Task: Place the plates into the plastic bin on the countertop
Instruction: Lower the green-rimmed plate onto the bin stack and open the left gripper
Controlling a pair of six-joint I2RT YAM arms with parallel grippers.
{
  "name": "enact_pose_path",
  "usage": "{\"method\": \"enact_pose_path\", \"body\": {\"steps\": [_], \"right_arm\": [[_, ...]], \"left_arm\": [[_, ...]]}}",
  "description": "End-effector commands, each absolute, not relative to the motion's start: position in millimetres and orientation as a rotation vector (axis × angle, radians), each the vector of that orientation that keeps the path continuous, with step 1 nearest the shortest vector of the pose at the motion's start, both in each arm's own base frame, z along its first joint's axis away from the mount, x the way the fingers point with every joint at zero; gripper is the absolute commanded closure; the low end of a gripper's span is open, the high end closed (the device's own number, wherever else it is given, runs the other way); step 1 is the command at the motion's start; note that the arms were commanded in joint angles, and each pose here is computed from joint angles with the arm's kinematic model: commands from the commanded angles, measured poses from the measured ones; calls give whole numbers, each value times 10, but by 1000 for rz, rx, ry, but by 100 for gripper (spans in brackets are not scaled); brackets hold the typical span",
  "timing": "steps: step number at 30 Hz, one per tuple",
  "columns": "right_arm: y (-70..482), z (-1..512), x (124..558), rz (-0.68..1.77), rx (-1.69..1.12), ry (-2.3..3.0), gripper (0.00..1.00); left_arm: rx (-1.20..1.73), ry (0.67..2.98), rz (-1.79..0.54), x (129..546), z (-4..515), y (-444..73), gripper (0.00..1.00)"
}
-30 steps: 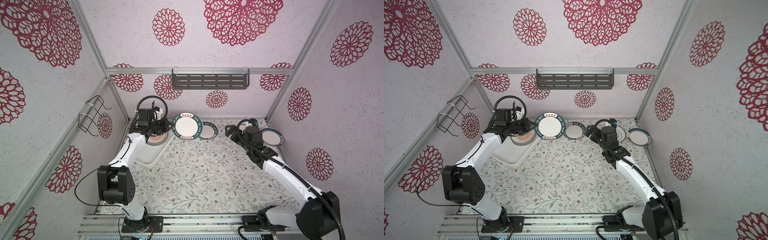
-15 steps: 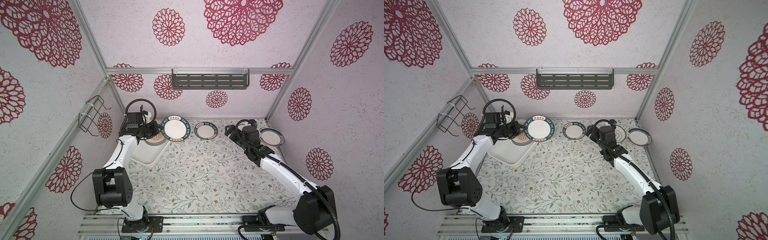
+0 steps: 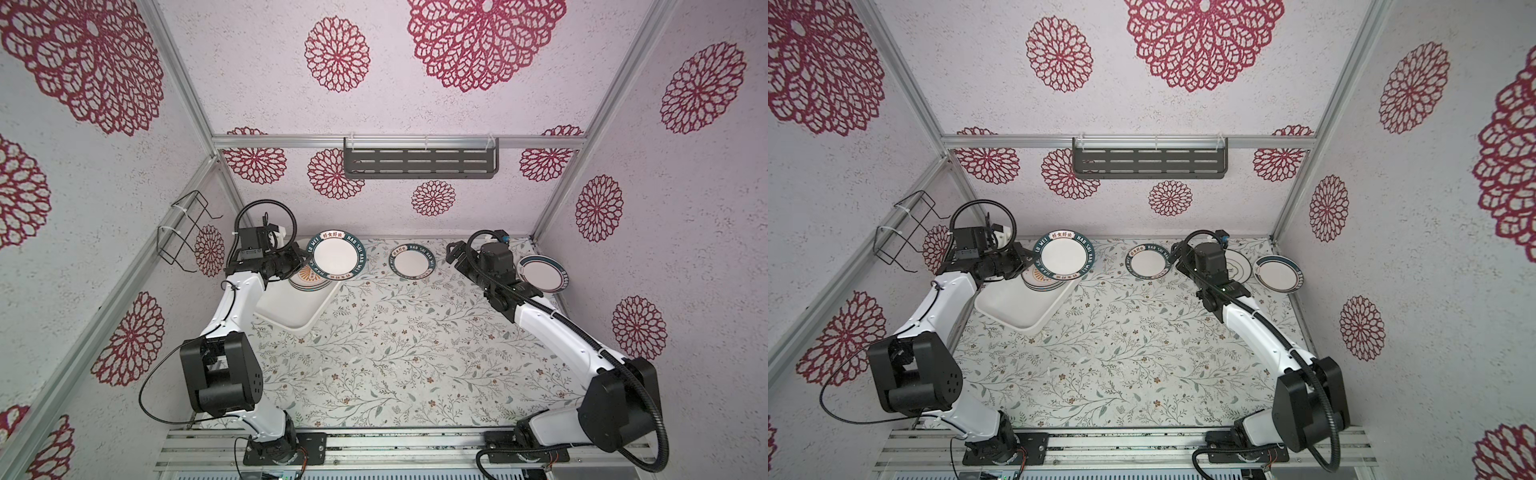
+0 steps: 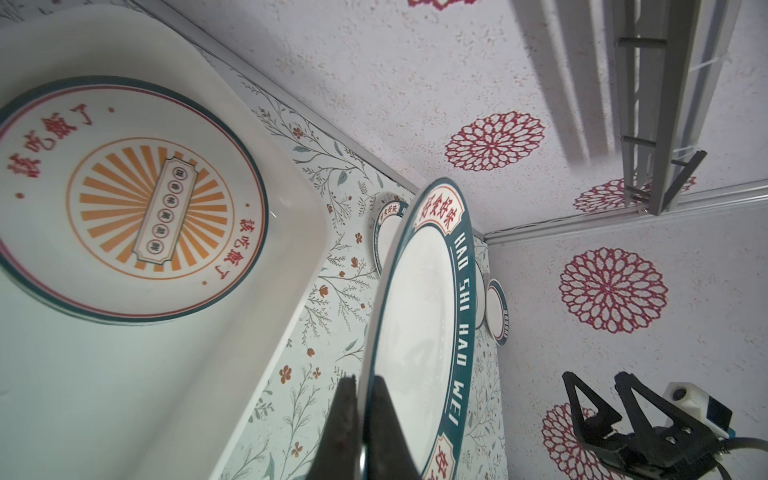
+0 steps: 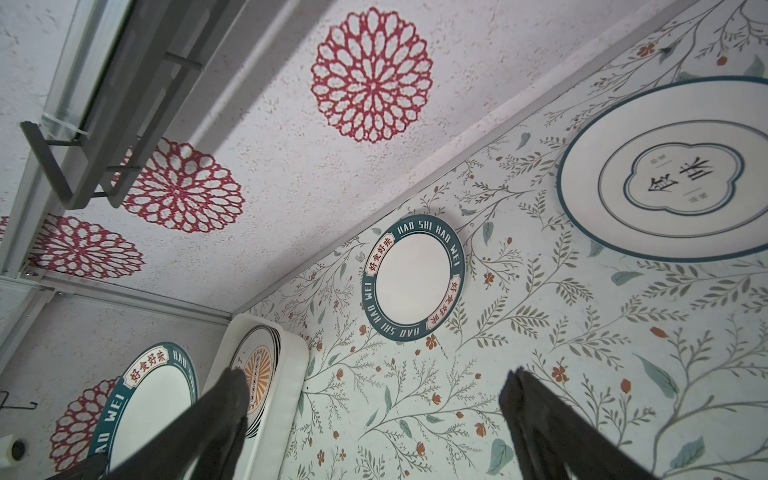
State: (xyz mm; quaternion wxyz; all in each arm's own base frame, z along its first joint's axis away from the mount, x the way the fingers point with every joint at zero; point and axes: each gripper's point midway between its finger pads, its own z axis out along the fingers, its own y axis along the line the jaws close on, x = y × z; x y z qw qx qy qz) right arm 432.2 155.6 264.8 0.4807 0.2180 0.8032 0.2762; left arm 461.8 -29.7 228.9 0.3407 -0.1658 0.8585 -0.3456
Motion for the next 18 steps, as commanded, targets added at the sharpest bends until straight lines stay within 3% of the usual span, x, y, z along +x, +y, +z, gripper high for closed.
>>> {"method": "enact_pose_path", "body": {"steps": [1,9,18], "right_arm": [[1651,2855,4417,741,496,1901,1],[1804,2826,4551,782,432,1930,1],[1804,2746,4483,808,422,1931,1]], "left_arm": [[-412,2245,-834,4679,2213,-229,97],[-538,2262,-756,4876,1992,-41,100],[-899,2131,-742,5090,1625,514,100]]}}
